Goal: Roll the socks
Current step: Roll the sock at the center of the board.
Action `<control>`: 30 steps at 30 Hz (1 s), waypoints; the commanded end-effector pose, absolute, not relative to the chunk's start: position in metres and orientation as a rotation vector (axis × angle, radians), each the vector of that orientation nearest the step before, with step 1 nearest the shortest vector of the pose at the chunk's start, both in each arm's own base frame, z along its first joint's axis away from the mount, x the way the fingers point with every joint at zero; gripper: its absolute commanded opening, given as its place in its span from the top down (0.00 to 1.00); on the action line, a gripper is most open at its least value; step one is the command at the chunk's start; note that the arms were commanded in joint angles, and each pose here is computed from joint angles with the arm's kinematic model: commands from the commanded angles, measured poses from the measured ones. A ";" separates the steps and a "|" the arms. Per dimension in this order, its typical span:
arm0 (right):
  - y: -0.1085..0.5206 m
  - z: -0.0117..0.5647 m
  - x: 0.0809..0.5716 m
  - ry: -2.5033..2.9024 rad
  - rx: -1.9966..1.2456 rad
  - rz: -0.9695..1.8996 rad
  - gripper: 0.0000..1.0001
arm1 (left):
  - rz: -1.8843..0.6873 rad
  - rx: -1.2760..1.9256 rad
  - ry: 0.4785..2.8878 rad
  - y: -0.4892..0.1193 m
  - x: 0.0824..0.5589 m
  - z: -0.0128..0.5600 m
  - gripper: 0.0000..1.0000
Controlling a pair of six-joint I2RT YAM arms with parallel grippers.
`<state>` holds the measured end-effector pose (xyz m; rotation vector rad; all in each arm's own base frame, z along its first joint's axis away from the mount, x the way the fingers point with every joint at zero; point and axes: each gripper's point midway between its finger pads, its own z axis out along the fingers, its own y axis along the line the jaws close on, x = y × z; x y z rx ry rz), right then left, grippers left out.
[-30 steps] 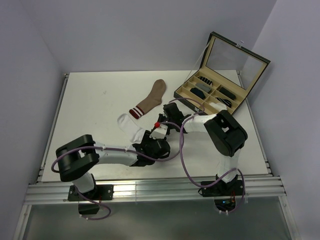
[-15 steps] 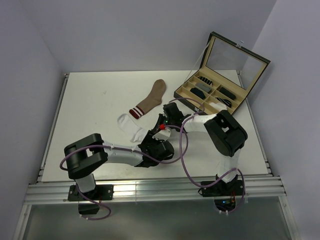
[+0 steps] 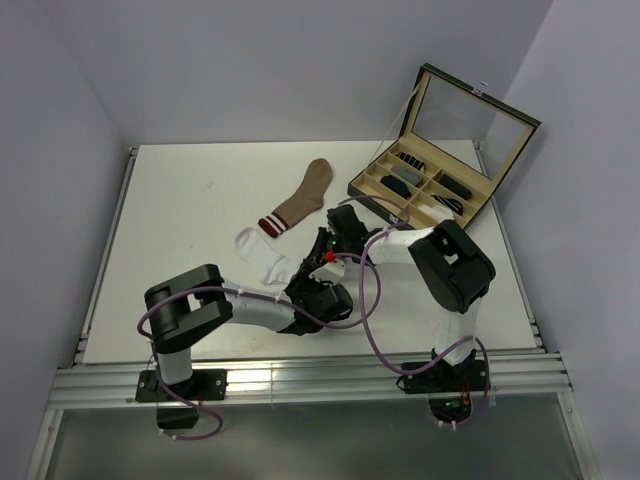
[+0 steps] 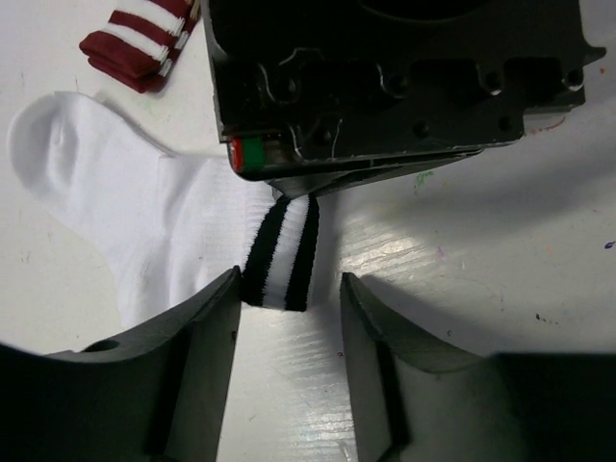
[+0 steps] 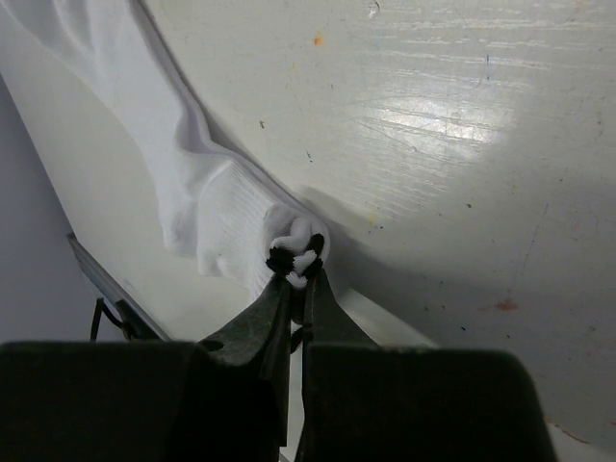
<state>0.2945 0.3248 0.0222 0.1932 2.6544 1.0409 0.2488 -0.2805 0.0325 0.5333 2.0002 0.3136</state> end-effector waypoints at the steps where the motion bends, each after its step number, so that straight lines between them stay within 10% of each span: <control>1: 0.323 0.027 0.295 2.653 0.191 1.014 1.00 | 0.327 0.541 1.980 -0.290 0.253 0.036 0.52; 14: 0.328 0.036 0.292 2.624 0.173 1.088 1.00 | 0.334 0.514 2.009 -0.283 0.250 0.027 0.99; 21: 0.329 0.057 0.291 2.536 0.153 1.159 0.95 | 0.152 0.457 2.065 -0.290 0.243 0.035 1.00; 30: 0.320 0.088 0.298 2.384 0.168 1.211 0.61 | -0.354 0.233 2.170 -0.297 0.243 0.062 1.00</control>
